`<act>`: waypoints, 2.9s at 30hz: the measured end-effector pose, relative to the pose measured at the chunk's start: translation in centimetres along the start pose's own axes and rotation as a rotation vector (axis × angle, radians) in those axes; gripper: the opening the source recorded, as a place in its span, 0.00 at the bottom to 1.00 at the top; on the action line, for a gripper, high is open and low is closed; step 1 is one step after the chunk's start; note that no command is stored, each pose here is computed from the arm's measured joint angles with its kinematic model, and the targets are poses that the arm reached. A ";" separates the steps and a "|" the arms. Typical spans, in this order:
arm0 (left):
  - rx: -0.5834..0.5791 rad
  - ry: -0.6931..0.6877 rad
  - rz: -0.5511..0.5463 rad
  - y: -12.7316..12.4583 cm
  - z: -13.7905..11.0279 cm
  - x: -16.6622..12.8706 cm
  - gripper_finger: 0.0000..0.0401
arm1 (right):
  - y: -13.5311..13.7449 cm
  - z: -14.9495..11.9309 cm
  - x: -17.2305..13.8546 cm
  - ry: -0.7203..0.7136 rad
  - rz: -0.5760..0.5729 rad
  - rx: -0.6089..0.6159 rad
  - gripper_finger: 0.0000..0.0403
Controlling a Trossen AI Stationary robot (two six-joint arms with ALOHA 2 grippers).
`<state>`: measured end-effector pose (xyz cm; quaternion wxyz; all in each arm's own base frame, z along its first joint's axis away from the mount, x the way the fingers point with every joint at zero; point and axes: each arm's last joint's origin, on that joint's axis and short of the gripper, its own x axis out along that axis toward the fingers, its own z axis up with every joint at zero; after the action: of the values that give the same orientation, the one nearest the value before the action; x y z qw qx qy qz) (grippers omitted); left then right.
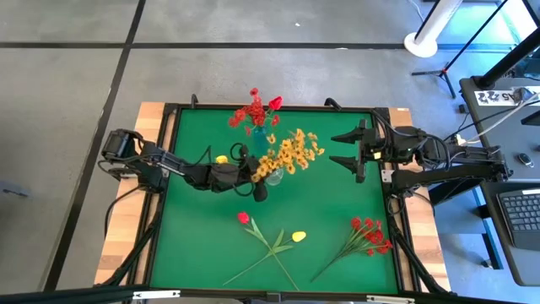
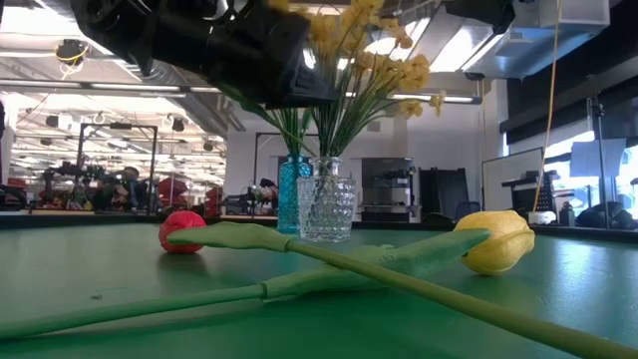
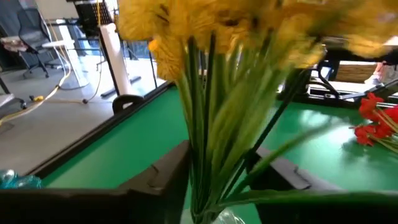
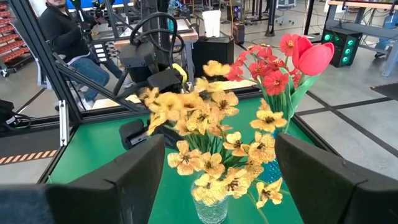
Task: Sort flowers into vase by color
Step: Put the yellow flowers into the transparent vase, then adjust the yellow flower in the transparent vase
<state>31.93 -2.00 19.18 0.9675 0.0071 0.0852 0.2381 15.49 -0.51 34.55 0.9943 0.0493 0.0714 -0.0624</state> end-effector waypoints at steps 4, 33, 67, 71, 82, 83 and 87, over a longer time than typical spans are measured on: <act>-0.016 0.007 -0.003 -0.1 -0.1 -0.1 0.49 | 0.0 0.0 0.0 0.000 0.000 0.001 0.75; -0.043 0.037 -0.034 -0.3 3.4 -4.8 0.61 | 0.0 0.0 0.0 0.000 0.003 0.020 0.75; 0.028 0.039 -0.003 -1.1 5.1 -10.6 0.61 | 0.0 -0.3 0.0 0.031 0.008 0.039 0.75; 0.021 0.019 -0.004 -1.2 5.5 -11.3 0.61 | 0.0 -0.3 0.0 0.034 0.008 0.041 0.75; 0.014 0.004 0.010 -1.1 5.8 -11.7 0.61 | 0.0 -0.4 0.0 0.041 0.009 0.048 0.75; 0.014 0.001 0.010 -1.1 5.9 -11.9 0.61 | 0.0 -0.4 0.0 0.047 0.011 0.047 0.75; 0.005 -0.024 -0.006 -1.0 6.5 -12.7 0.61 | 0.0 -0.4 0.0 0.047 0.011 0.048 0.75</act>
<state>22.35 -8.56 27.62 0.9691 0.0121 0.0741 0.2350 15.41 -0.45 34.13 0.9912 0.0747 0.0929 -0.0574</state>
